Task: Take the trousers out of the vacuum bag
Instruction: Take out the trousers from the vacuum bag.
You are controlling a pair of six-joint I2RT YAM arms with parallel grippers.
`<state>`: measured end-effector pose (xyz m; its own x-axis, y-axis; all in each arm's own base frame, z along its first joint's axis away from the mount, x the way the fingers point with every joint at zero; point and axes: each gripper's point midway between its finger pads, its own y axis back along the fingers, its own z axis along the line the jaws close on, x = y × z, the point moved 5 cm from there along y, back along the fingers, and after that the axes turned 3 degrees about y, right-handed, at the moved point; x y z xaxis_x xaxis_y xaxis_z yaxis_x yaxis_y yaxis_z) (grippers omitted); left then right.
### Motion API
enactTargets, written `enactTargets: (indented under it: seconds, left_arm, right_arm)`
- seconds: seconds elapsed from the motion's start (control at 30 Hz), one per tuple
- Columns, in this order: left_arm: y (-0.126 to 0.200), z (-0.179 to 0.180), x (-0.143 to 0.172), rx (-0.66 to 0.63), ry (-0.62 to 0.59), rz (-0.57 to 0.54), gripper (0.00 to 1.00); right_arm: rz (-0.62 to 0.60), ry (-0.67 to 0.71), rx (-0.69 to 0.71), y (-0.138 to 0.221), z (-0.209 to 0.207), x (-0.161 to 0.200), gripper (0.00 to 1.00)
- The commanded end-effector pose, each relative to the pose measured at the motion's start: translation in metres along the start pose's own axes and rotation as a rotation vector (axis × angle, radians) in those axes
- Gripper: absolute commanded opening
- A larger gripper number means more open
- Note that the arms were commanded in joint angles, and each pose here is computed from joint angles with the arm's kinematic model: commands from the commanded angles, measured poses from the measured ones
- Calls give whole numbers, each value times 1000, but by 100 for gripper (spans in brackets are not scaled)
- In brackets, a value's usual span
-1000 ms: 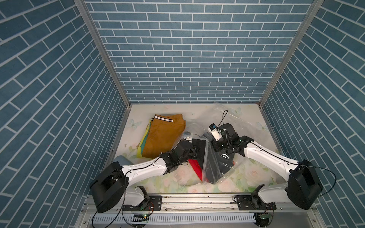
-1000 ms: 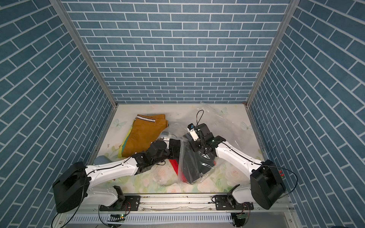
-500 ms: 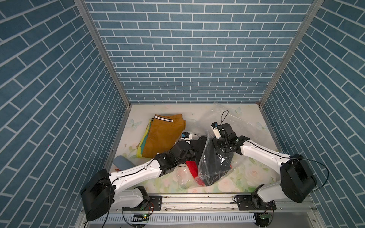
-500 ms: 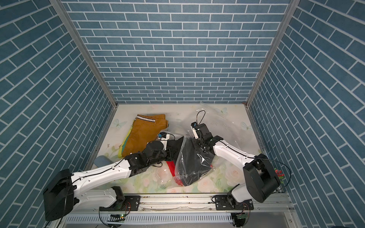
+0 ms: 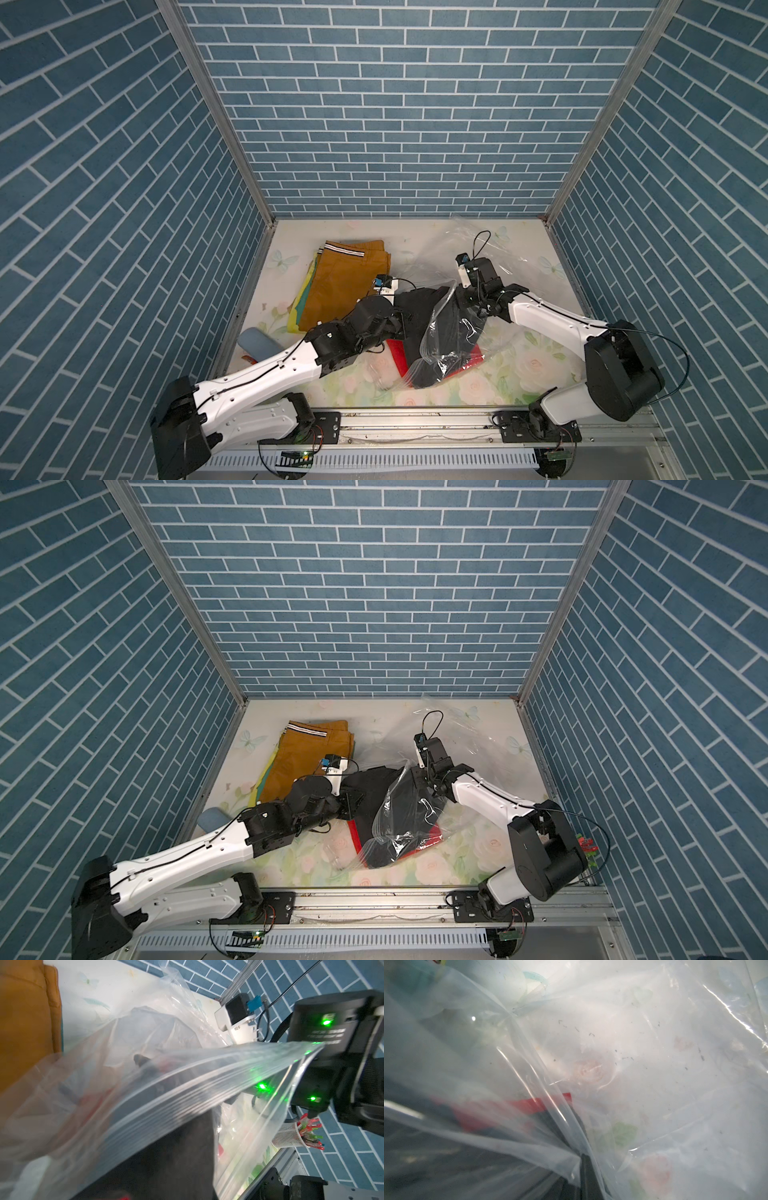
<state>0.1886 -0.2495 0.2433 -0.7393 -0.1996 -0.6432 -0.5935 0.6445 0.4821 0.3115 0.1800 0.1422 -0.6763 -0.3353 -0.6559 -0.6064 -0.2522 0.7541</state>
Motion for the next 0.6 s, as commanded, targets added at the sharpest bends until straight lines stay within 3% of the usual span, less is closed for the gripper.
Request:
enactTargets:
  seconds: [0.0, 0.57]
  left_arm:
    - [29, -28, -36, 86, -16, -125, 0]
    - [89, -69, -71, 283, -42, -211, 0]
  right_arm:
    - [8, -36, 94, -1, -20, 7, 0]
    - [11, -93, 153, 2, -40, 10, 0]
